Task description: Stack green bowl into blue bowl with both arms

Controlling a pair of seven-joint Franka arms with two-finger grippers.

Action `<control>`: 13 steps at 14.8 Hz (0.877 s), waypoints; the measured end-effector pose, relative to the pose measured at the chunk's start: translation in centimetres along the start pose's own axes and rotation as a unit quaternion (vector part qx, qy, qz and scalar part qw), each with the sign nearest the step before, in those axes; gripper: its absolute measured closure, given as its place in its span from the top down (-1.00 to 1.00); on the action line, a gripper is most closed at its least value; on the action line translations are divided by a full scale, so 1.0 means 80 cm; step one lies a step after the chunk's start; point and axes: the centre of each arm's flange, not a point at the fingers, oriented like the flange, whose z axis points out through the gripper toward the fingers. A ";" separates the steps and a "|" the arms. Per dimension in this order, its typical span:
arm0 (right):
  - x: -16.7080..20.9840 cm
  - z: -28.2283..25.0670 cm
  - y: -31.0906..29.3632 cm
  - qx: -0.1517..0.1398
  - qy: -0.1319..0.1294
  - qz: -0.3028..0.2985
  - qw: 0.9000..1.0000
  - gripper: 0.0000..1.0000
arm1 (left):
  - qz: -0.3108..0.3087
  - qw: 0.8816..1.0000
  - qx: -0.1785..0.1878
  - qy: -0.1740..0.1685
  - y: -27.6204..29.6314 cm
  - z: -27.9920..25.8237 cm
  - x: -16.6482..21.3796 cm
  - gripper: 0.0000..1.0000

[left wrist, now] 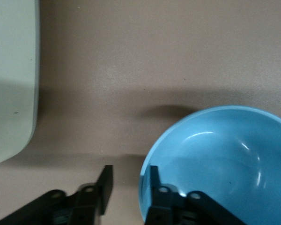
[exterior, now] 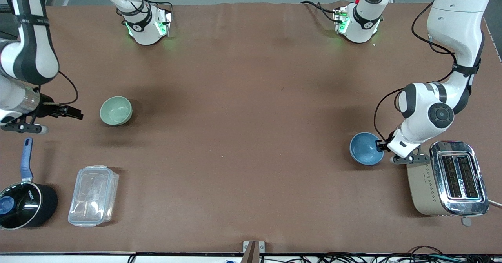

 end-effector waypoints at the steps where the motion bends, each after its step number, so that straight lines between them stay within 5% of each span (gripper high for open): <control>1: 0.004 0.016 0.000 -0.001 -0.005 0.000 1.000 1.00 | 0.001 1.000 0.000 0.000 0.002 0.000 0.000 -0.58; 3: 0.010 0.048 0.000 -0.003 -0.019 0.000 1.000 1.00 | 0.005 1.000 -0.003 0.003 0.009 -0.005 0.002 -0.89; 8: 0.008 0.113 -0.001 -0.004 -0.048 -0.001 0.999 0.99 | 0.016 1.000 -0.021 0.009 0.066 -0.023 0.002 -0.89; 13: -0.006 0.155 -0.003 -0.003 -0.070 -0.001 0.998 0.92 | -0.036 0.997 -0.064 -0.018 0.242 -0.084 -0.035 -0.89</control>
